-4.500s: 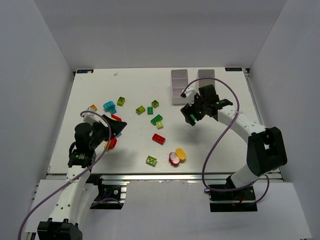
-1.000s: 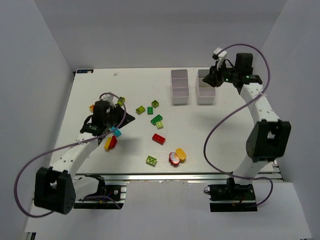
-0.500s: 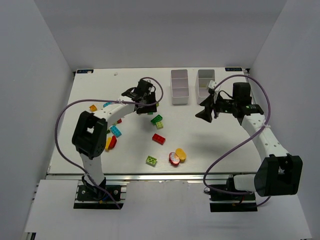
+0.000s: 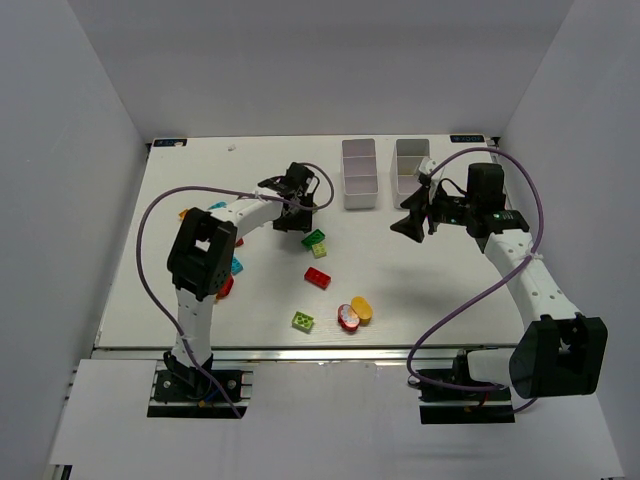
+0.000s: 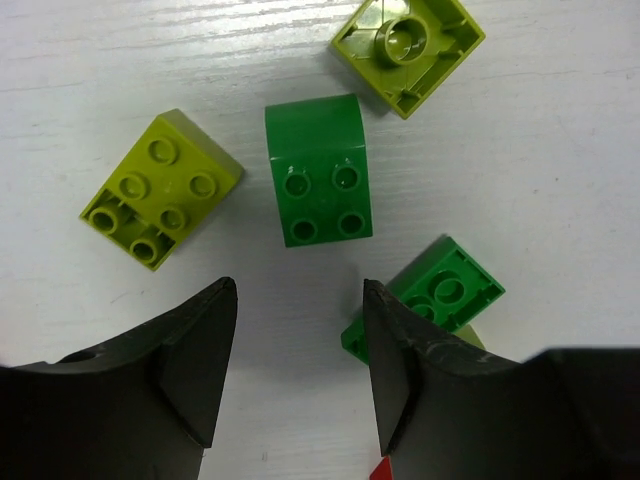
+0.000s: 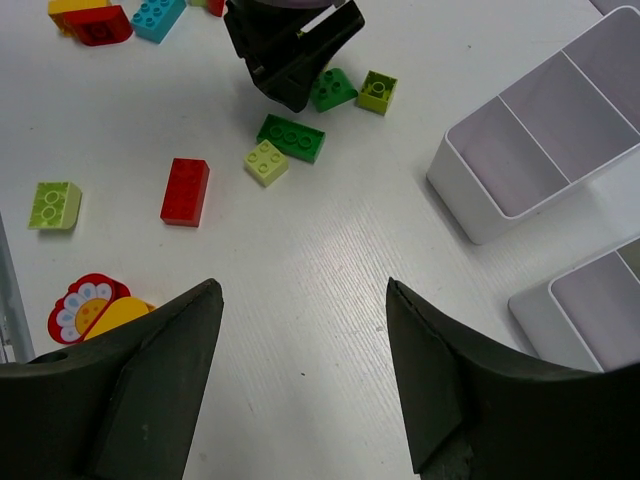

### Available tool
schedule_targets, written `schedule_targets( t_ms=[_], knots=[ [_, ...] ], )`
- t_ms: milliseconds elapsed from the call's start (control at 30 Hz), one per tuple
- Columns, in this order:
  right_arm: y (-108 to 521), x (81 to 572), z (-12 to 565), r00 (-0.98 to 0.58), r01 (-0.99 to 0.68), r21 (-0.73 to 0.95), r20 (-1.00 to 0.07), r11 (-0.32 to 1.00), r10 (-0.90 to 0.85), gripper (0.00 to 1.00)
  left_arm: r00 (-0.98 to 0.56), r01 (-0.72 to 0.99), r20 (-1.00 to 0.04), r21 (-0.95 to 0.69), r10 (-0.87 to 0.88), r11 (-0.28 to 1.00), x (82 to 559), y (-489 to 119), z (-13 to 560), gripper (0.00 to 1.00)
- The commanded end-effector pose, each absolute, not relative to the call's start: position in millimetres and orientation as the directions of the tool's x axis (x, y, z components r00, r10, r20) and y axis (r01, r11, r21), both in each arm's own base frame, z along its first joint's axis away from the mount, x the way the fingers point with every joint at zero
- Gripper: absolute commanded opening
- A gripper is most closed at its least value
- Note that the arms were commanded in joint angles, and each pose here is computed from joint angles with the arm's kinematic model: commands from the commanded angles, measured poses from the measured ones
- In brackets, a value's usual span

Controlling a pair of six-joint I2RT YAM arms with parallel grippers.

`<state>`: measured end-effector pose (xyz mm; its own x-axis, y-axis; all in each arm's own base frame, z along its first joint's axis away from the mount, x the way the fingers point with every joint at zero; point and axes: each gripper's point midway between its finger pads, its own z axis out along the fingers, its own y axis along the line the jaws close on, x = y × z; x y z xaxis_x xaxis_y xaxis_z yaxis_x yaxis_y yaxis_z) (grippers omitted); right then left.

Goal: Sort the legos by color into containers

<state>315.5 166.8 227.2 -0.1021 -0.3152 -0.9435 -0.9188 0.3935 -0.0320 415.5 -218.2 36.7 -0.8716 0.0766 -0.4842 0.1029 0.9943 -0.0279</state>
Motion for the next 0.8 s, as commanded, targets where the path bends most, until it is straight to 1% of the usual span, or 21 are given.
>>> schedule_targets(
  t_ms=[0, 233, 467, 600, 633, 700, 733, 767],
  knots=[
    [166.7, 318.5, 237.1, -0.075, -0.914, -0.055, -0.95, 0.401, -0.302, 0.72, -0.849, 0.138, -0.522, -0.065, 0.084, 0.988, 427.9, -232.1, 48.6, 0.63],
    [166.8, 318.6, 235.4, -0.084, -0.914, -0.047, -0.95, 0.403, -0.3, 0.72, -0.845, 0.141, -0.529, -0.079, 0.078, 0.987, 438.8, -240.3, 40.9, 0.62],
    [166.4, 319.2, 234.8, -0.088, -0.913, -0.043, -0.95, 0.405, -0.3, 0.72, -0.841, 0.136, -0.536, -0.079, 0.073, 0.988, 451.9, -246.7, 37.3, 0.59],
    [166.2, 318.8, 233.9, -0.09, -0.913, -0.042, -0.949, 0.406, -0.301, 0.72, -0.84, 0.128, -0.538, -0.071, 0.07, 0.989, 454.5, -246.1, 37.4, 0.52],
    [166.1, 318.6, 233.3, -0.092, -0.913, -0.041, -0.949, 0.406, -0.301, 0.72, -0.843, 0.126, -0.534, -0.068, 0.071, 0.99, 453.5, -245.2, 35.4, 0.47],
    [166.0, 318.6, 233.0, -0.093, -0.912, -0.04, -0.949, 0.407, -0.302, 0.72, -0.843, 0.126, -0.533, -0.066, 0.071, 0.99, 452.6, -244.4, 35.4, 0.41],
    [166.6, 317.9, 231.8, -0.097, -0.914, -0.035, -0.948, 0.405, -0.302, 0.72, -0.844, 0.126, -0.532, -0.065, 0.072, 0.99, 451.8, -244.0, 34.7, 0.36],
    [167.0, 317.3, 232.0, -0.103, -0.914, -0.027, -0.949, 0.405, -0.297, 0.72, -0.84, 0.126, -0.538, -0.071, 0.068, 0.99, 452.6, -244.8, 37.3, 0.33]
  ],
)
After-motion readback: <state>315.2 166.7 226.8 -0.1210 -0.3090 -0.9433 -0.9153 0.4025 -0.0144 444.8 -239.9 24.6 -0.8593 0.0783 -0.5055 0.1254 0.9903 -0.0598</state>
